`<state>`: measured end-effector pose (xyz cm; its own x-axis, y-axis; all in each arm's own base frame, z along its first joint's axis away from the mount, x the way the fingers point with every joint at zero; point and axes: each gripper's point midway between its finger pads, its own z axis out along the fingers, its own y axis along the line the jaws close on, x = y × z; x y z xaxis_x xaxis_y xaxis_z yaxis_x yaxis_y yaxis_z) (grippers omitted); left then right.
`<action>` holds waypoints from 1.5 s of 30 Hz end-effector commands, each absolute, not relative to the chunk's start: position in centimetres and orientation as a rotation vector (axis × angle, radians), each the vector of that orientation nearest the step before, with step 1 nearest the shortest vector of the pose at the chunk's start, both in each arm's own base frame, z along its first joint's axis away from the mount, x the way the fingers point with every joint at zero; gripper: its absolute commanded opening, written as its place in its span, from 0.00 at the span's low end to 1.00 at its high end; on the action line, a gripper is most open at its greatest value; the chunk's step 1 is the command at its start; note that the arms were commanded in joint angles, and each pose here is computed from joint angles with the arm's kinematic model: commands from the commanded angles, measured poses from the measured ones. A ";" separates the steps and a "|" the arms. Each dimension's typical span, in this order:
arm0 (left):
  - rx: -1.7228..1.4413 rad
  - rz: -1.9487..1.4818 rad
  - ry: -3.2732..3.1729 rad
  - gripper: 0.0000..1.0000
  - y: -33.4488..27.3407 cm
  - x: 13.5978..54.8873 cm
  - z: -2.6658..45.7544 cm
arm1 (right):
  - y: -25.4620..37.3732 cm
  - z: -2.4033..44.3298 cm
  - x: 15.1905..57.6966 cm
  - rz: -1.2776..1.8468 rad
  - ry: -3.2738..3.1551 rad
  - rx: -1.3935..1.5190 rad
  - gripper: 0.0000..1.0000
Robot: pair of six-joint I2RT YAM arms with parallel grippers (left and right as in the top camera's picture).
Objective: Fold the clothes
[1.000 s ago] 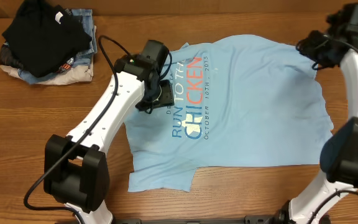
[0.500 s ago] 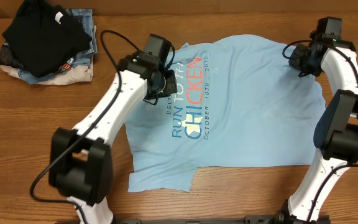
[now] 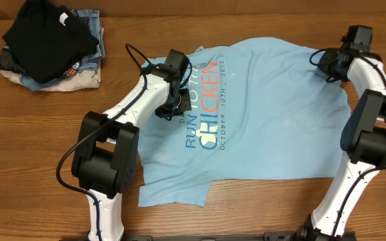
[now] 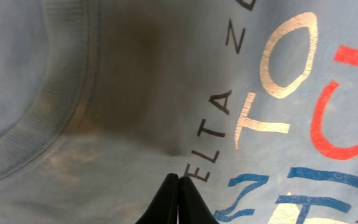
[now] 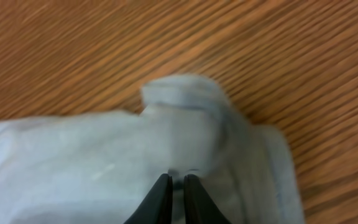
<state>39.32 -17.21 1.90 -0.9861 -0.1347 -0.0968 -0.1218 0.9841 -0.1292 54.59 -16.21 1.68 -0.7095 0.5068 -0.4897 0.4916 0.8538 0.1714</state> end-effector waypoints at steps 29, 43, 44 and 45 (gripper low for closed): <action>-0.214 0.103 3.041 0.06 -11.4 38.2 -1.6 | -24.1 6.5 55.4 -0.203 2.358 0.859 0.04; -0.216 0.109 3.046 0.13 -11.3 38.1 -1.7 | -13.5 4.2 55.2 0.262 2.608 0.571 0.04; -0.217 0.110 3.046 0.13 -11.3 38.1 -1.7 | -13.1 3.1 54.9 0.285 2.612 0.570 0.04; -0.217 0.109 3.046 0.14 -11.3 38.1 -1.7 | -13.0 2.3 54.7 0.291 2.617 0.574 0.04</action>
<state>39.22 -13.24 -0.01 -0.9814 -0.1427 -0.1284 -0.1432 0.9897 -0.0052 55.36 -13.79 4.20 -0.8009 0.4344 -0.4122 0.3598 0.8993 0.2486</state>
